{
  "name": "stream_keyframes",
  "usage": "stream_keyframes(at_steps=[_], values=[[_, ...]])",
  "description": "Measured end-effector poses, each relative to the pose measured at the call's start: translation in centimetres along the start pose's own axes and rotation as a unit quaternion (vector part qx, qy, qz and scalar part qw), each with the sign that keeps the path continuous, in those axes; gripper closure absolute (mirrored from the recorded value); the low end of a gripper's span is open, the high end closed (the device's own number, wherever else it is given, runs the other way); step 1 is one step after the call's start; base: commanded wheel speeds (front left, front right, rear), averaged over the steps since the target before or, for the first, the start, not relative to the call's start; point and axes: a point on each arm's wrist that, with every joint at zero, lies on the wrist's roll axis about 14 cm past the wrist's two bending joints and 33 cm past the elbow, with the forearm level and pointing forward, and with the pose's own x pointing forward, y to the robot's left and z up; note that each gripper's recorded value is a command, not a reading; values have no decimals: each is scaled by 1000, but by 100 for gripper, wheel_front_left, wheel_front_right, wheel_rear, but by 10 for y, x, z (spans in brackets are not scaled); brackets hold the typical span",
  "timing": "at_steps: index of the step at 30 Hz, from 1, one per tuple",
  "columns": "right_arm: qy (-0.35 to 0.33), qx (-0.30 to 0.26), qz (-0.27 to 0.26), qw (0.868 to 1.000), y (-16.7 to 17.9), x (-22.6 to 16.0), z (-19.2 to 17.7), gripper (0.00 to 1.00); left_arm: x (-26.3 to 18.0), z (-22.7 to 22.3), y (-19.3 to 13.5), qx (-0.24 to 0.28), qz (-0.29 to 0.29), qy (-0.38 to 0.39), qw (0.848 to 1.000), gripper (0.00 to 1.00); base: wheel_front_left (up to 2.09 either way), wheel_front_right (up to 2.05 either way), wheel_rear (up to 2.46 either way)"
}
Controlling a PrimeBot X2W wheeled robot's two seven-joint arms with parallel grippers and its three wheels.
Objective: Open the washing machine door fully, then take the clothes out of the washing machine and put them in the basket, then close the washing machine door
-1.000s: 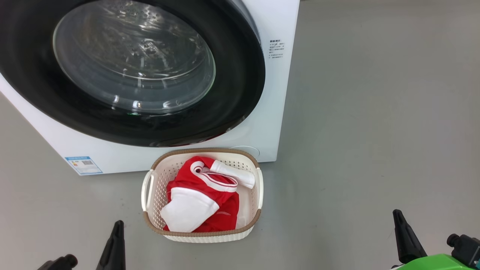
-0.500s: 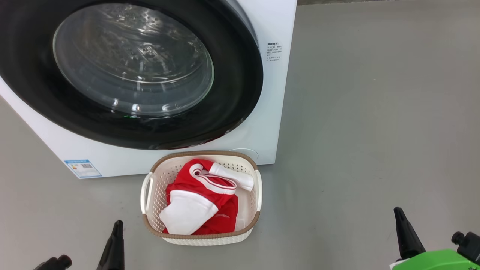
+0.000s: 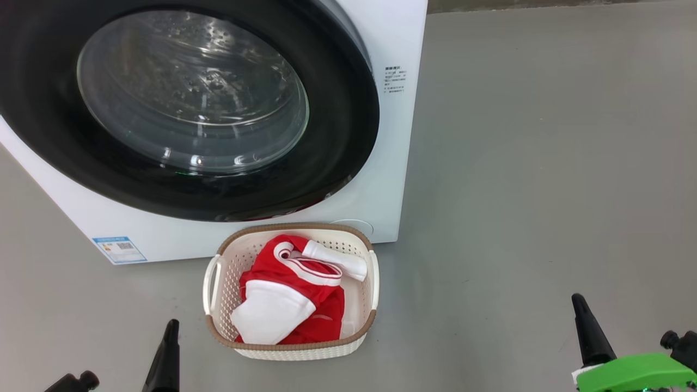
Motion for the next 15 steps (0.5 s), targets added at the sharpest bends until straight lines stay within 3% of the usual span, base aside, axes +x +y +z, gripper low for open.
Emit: stream_keyframes(at_steps=[15], values=[[-3, 73, 13, 997, 11, 5, 8, 100, 4, 2, -8, -82, -9, 5, 997, 100, 0, 0, 0]])
